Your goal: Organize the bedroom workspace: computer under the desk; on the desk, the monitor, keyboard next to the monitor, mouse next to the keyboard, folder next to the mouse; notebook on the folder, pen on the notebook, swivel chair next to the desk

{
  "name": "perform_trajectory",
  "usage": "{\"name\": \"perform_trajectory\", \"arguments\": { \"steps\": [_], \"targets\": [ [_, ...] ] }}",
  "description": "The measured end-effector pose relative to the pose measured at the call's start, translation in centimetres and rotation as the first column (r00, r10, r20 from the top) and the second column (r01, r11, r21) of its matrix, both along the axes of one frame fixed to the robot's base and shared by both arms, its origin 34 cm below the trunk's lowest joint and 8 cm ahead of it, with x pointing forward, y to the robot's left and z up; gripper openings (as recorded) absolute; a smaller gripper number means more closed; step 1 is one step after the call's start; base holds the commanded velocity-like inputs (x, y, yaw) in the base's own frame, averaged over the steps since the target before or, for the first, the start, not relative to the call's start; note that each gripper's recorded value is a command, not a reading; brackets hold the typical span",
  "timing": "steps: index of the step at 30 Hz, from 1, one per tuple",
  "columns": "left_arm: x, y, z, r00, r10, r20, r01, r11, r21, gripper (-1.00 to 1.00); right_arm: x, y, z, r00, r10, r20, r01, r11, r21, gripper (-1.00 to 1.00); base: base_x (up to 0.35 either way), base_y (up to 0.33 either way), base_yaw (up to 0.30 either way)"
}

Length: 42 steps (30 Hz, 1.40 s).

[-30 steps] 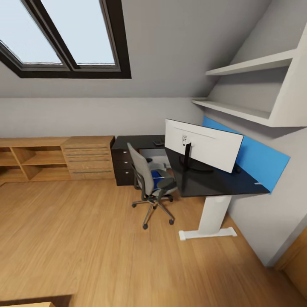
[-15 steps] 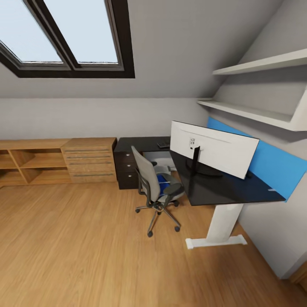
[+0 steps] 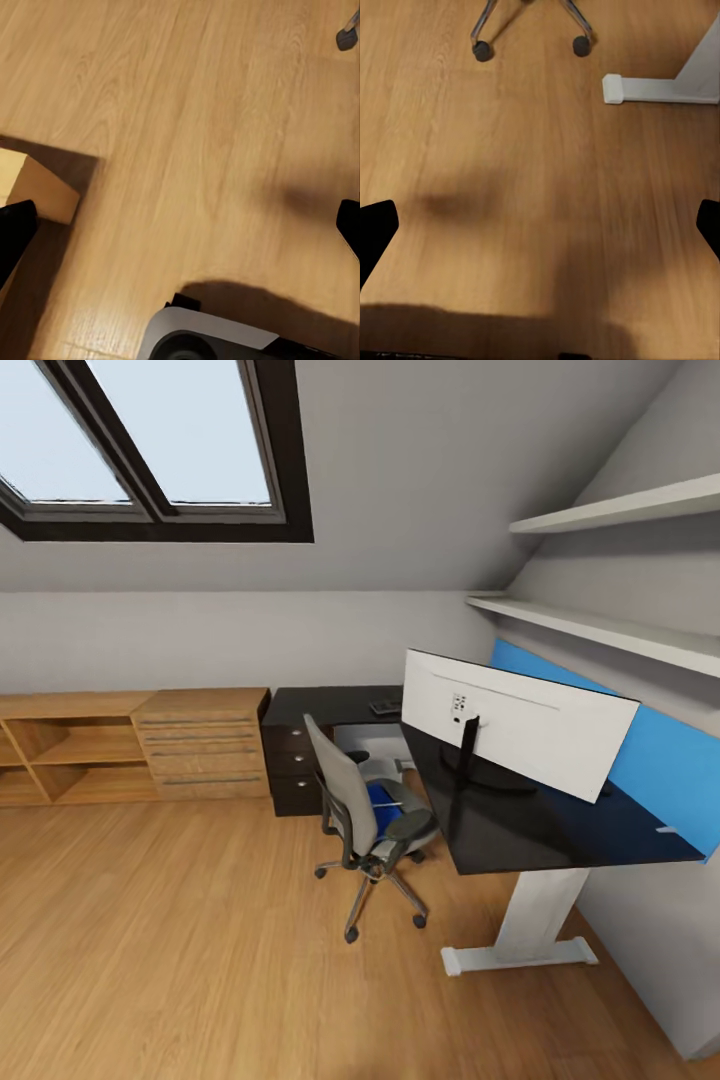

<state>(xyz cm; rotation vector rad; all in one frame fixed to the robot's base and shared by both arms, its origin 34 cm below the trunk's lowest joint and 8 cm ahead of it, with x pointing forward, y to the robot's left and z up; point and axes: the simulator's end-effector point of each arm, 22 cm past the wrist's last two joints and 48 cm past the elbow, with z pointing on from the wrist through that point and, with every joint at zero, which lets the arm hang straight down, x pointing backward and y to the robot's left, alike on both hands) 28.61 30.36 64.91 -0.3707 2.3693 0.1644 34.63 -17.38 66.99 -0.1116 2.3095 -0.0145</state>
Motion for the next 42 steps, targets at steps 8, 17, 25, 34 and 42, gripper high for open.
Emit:
{"name": "perform_trajectory", "arguments": {
  "steps": [8, 17, 25, 34, 42],
  "targets": [
    [0.03, 0.25, 0.02, 1.0, -0.002, 0.0, 0.002, 1.0, 0.003, 1.0, -0.07, 0.02, -0.03, 1.0, 0.001, -0.001, -0.001, 1.0, 0.0, 1.0, 0.331, 0.002, 0.0],
    [0.04, 0.27, 0.02, 1.0, -0.001, 0.0, 0.001, 1.0, 0.003, 1.0, -0.07, 0.02, -0.04, 1.0, 0.001, -0.002, -0.001, 1.0, 0.0, 1.0, 0.279, 0.183, 0.0],
    [0.0, 0.26, 0.01, 1.0, -0.001, 0.0, 0.001, 1.0, 0.003, 1.0, -0.06, 0.18, -0.04, 1.0, 0.004, -0.002, -0.004, 1.0, 0.003, 1.0, 0.201, 0.285, 0.001],
    [0.16, -0.15, 0.11, 1.0, 0.008, 0.008, -0.008, 1.0, 0.001, 1.0, 0.06, 0.03, 0.0, 1.0, 0.001, 0.0, -0.001, 1.0, 0.001, 1.0, 0.052, 0.103, 0.191],
    [0.31, -0.52, -0.62, 1.0, 0.018, 0.004, -0.018, 1.0, -0.004, 1.0, 0.51, -0.24, -0.56, 1.0, -0.001, 0.006, 0.001, 1.0, -0.002, 1.0, 0.002, 0.003, 0.074]
  ]
}}
